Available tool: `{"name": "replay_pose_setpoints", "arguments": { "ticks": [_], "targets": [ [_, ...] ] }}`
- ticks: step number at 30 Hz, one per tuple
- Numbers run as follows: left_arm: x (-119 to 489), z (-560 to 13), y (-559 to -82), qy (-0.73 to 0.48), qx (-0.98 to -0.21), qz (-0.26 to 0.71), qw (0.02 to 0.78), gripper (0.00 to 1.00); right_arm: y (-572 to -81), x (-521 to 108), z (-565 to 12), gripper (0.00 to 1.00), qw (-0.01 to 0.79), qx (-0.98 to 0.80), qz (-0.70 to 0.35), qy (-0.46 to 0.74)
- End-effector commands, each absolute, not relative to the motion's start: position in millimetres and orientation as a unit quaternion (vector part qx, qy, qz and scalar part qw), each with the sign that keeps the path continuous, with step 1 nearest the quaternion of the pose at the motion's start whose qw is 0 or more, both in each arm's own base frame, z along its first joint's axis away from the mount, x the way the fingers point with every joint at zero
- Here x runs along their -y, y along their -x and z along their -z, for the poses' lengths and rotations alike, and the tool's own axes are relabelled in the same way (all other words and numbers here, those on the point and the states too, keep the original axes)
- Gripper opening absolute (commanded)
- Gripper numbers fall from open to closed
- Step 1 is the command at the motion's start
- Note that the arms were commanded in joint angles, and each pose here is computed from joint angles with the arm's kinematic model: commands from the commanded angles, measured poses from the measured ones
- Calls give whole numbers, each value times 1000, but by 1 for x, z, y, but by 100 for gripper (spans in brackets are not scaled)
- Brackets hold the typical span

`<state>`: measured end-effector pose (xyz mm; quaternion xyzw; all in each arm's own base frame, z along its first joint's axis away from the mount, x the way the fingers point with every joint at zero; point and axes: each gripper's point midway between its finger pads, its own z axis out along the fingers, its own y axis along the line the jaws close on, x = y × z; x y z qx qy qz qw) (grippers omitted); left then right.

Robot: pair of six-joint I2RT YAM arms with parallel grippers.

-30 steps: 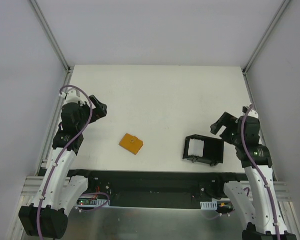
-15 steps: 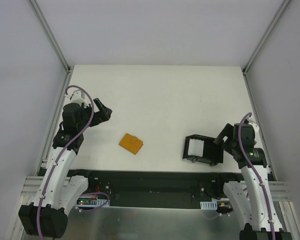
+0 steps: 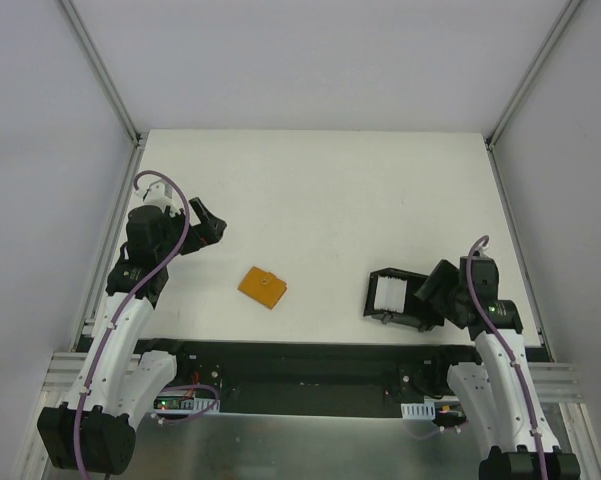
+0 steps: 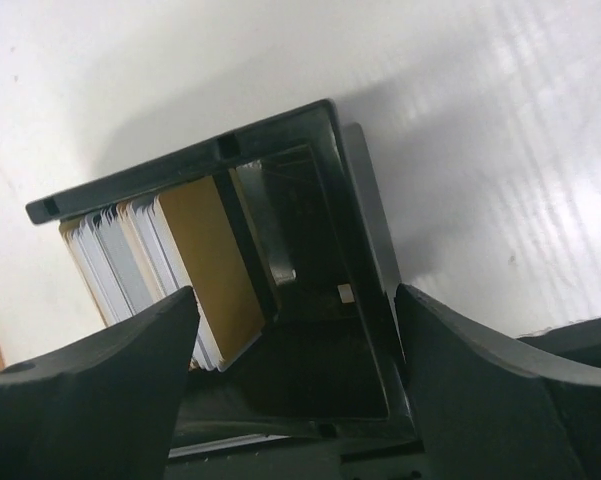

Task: Put the credit cards into the card holder
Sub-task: Move the storage box to the center of the board.

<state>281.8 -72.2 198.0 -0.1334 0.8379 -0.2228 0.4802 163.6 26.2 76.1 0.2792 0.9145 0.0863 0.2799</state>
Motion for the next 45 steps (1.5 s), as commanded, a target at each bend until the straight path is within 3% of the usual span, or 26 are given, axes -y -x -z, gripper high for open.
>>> {"name": "replay_pose_setpoints", "arguments": {
  "ticks": [1,14,37,45],
  "targets": [
    [77,-197,-281,121,-838,233,479,99,-173,-50,-81,78,278,-906,-158,-278],
    [83,-189,-280,120,-844,246,461,99,-192,-64,-83,48,291,-892,-189,-290],
    [96,-156,-268,136,-863,279,399,99,-262,-102,-98,24,328,-894,-163,-257],
    [101,-136,-258,135,-874,286,370,99,-296,-123,-101,22,330,-904,-161,-219]
  ]
}}
